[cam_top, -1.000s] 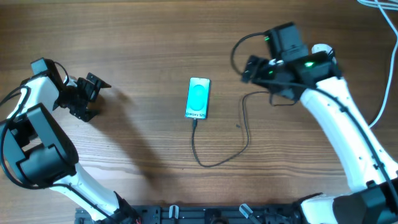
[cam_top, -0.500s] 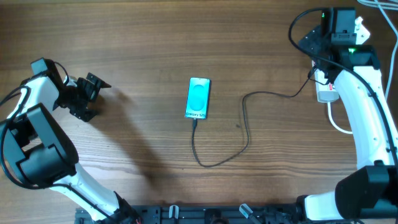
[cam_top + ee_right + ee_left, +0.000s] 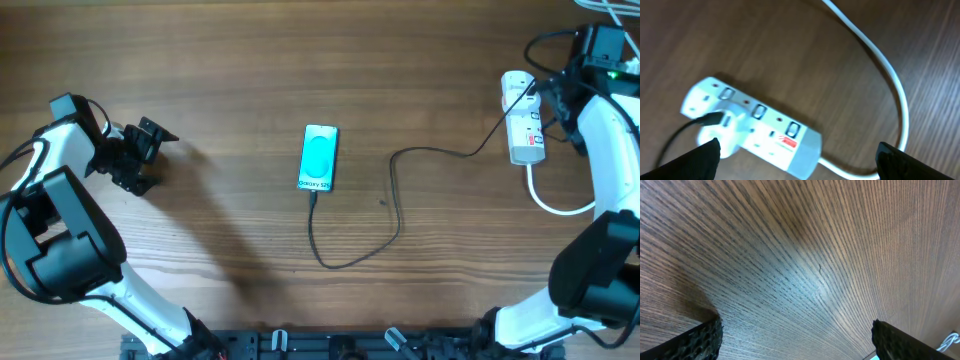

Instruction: Plug charger to phone and switch on socket

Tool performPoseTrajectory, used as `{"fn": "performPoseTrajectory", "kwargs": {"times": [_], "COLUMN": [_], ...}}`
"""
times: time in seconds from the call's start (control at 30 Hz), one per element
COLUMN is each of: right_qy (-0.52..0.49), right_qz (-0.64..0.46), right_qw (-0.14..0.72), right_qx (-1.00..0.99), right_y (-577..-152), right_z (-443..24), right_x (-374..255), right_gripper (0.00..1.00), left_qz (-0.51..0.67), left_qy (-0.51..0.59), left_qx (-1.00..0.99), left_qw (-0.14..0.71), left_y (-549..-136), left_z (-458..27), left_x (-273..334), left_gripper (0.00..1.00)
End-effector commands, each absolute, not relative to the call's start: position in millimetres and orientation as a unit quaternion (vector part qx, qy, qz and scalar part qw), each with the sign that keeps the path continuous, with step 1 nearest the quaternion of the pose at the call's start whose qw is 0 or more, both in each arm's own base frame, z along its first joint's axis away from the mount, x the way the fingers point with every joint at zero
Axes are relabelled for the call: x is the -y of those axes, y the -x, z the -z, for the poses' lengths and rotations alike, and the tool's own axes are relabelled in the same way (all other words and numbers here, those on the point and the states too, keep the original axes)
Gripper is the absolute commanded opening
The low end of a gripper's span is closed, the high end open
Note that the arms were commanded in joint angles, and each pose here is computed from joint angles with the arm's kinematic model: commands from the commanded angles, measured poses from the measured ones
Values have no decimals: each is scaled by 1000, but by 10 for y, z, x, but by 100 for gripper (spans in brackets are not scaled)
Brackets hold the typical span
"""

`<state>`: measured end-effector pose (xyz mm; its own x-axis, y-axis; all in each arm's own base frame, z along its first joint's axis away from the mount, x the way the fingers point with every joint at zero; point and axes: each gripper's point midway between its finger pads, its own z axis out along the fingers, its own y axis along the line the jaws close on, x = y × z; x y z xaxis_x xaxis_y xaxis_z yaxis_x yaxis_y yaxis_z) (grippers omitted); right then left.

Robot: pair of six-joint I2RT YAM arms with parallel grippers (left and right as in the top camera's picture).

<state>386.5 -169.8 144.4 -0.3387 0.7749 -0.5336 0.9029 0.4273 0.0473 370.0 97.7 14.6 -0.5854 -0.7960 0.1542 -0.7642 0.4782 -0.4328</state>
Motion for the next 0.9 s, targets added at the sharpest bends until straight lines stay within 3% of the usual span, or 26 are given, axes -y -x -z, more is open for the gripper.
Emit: {"fn": "performPoseTrajectory", "kwargs": {"times": [0.0,0.53,0.87], "right_qy": [-539,-533,-533], "right_qz": [107,119,110], "right_qw": [216,109,97], "right_qx": [-807,-830,-833], "right_y": [-3853,-3774,-3839], "right_z": [-1252,-412,-160], "right_x": [1773,1711,1690], "right_gripper": [100,100,100], "left_qz": [200,200,200], "left_qy": [464,464,464], "left_qx": [-863,-863,-863], "left_qw": [1,1,1], "left_y": [-3518,-3517,-3517], "left_z": [118,118,118], "left_x": [-999,-998,-998], "left_gripper": [100,100,100]}}
